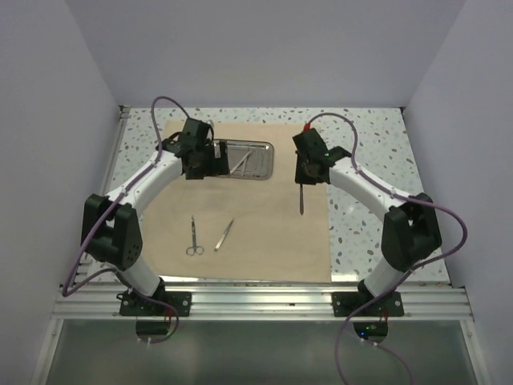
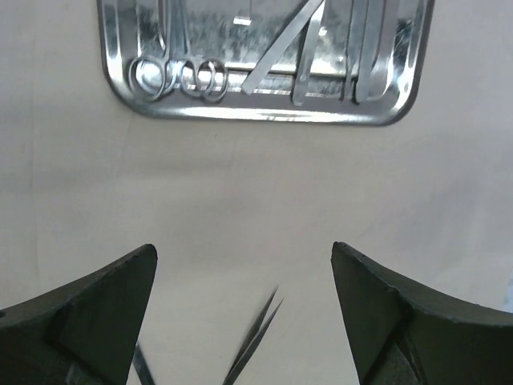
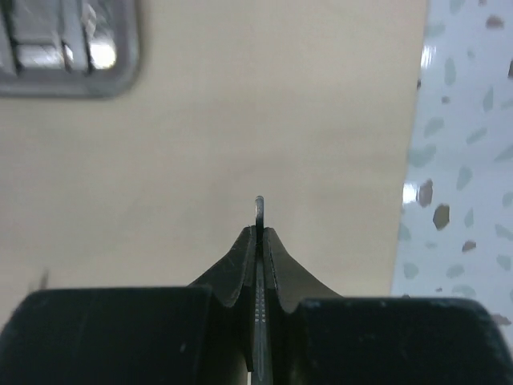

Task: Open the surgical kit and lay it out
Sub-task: Place the medical item in the surgical kit, then pick up the medical item from the container.

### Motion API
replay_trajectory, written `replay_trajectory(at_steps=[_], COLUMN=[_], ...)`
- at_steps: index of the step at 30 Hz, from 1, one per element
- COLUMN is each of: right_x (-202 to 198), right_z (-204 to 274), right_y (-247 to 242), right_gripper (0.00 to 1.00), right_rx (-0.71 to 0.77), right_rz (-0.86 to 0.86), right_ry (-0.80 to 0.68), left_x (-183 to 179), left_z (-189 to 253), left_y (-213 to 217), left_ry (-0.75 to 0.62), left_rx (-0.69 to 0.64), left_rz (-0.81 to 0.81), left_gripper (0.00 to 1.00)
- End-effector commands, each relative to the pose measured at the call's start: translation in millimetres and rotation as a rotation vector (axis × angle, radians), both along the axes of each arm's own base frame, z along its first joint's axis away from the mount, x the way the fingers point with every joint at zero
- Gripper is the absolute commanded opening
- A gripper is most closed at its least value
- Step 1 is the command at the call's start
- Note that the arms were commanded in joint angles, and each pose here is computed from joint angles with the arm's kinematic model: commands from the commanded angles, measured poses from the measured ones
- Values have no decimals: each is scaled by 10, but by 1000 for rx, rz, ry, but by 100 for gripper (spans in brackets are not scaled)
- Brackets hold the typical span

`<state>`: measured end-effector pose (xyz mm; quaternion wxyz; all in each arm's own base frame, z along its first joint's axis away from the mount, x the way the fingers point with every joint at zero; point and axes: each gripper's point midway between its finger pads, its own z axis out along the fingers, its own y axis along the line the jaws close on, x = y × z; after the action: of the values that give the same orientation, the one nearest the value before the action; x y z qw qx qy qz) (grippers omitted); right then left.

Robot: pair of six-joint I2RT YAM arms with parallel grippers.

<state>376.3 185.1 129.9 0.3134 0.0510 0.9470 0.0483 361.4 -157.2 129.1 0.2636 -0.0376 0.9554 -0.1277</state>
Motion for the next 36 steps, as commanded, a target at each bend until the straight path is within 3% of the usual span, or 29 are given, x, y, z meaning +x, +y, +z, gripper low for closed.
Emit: replay_trajectory(at_steps=[1,7,10,11,12,13,15,16,19,36], right_x=[-456,-1060,-1246,-1286,-1337,-1345,-1371,-1358,-1372,-1241], right_z=[-173,-505,-631,-656,-687,-678,-653,-620,-597,-607], right_y=[69,225,251,227,172,128,22,-16,-69,-73], right_gripper=[0,0,1,16,57,69,80,80,81,80], right_rx=[32,97,108,97,73,56,15,-1,-25,-130], right_rz=[54,127,163,164,159,153,132,127,126,176], right_ry=[13,102,184,204,226,226,227,211,211,255], left_x=[444,931,1144,1179,1211,1231,1206,1208,1154,1319], left_z=[257,135,-20,-61,-180,-204,-347,-375,-474,-884], left_y=[-269,-534,-518,-517,-506,-498,-445,-428,-383,-498], left_ry=[-118,-132,-129,-126,-111,-114,-91,-97,-109,-102], left_rx=[-25,37,97,110,130,144,179,192,220,215], left_rz=[-60,-113,-112,-117,-120,-132,-139,-152,-198,-243], left_gripper=[94,89,81,78,75,70,64,58,54,55])
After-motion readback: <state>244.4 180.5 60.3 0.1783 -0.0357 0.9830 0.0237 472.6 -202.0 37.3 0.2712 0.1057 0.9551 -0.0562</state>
